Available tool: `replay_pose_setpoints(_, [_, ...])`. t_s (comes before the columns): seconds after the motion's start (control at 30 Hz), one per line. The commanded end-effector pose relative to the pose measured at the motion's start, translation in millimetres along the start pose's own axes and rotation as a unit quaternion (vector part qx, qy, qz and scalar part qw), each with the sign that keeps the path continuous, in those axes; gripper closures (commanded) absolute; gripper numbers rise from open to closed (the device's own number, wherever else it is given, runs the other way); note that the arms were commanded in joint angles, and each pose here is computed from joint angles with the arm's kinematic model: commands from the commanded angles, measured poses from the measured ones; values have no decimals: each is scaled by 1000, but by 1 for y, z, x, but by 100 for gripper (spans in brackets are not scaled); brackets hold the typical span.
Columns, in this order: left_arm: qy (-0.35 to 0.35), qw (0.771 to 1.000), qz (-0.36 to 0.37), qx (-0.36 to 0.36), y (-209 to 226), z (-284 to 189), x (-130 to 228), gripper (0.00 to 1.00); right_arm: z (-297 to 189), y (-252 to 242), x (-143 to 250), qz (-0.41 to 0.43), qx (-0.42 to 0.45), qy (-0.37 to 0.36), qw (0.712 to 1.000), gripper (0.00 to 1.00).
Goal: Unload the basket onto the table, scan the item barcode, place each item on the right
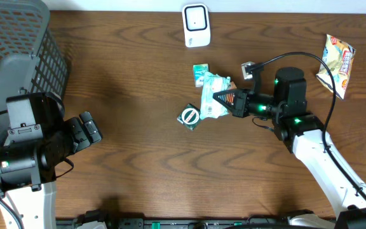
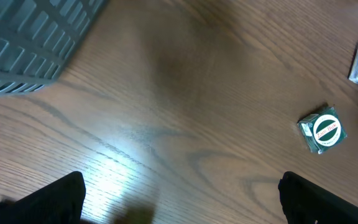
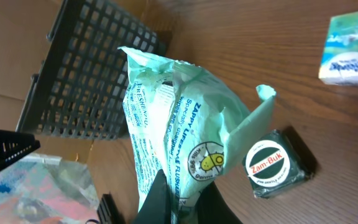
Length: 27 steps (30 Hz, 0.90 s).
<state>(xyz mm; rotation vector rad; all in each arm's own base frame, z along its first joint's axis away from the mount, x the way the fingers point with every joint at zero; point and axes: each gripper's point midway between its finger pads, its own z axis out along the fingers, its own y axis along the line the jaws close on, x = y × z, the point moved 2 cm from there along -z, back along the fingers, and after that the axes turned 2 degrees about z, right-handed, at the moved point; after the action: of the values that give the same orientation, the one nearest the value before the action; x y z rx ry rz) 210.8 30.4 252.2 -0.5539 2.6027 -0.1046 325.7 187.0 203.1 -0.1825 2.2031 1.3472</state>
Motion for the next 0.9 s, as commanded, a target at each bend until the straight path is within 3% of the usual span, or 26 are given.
replay_pose_setpoints(0.0, [-1,1000,-7,-9,4,1,0,3,-1,17,-11,-40,-13,-10,999,98])
replay_pose_setpoints(0.4, [-1,1000,-7,-9,4,1,0,2,-3,36,-24,-68,-20,-8,997,99])
replay_pose_setpoints(0.87, [-1,1000,-7,-9,4,1,0,3,-11,52,-38,-70,45,16,996,99])
